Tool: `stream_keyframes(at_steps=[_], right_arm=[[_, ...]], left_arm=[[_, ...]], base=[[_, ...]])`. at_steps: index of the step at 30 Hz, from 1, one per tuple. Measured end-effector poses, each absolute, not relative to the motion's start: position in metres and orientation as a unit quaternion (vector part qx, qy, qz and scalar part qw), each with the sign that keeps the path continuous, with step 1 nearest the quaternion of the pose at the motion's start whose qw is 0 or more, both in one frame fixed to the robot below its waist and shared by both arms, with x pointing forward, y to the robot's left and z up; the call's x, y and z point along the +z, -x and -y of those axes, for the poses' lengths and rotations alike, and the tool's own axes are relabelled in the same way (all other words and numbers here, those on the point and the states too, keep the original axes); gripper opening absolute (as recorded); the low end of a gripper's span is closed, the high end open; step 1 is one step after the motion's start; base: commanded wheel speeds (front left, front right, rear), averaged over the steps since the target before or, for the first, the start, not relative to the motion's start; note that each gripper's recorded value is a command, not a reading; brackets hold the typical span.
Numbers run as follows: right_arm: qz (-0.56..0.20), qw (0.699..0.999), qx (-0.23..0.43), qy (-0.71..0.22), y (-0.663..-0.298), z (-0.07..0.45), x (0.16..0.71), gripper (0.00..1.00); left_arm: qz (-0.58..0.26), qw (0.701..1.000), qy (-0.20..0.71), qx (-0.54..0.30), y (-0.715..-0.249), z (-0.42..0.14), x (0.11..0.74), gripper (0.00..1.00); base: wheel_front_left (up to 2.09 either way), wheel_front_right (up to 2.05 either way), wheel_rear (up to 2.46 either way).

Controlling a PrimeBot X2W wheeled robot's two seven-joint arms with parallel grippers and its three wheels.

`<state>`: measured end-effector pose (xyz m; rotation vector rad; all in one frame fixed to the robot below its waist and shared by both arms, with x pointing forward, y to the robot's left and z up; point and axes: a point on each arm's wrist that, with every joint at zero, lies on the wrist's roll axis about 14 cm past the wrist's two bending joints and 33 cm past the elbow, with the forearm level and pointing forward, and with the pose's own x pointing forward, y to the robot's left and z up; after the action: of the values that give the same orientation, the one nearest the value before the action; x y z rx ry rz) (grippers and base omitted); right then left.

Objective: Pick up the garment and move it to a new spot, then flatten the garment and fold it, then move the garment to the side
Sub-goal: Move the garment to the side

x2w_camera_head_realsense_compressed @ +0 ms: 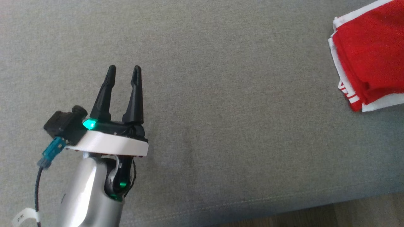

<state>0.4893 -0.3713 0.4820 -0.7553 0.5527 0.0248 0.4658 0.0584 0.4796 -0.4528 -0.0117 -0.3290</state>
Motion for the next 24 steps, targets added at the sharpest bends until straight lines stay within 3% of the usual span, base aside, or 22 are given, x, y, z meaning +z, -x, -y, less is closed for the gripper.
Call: stream_keyframes(at_steps=[10, 17, 24], right_arm=[[-0.228, 0.917, 0.013, 0.326, -0.492, 0.349, 0.499, 1.0], [-0.089, 0.974, 0.064, 0.2, -0.506, 0.267, 0.54, 1.0], [0.026, 0.994, 0.089, 0.06, -0.482, 0.204, 0.557, 1.0]], left_arm=[[0.015, 0.961, 0.221, -0.167, -0.462, -0.057, 0.489, 1.0], [0.039, 0.962, 0.215, -0.163, -0.454, -0.064, 0.51, 1.0], [0.059, 0.968, 0.206, -0.133, -0.432, -0.087, 0.527, 1.0]], base=[[0.0, 0.0, 0.0], [0.0, 0.0, 0.0], [0.0, 0.0, 0.0]])
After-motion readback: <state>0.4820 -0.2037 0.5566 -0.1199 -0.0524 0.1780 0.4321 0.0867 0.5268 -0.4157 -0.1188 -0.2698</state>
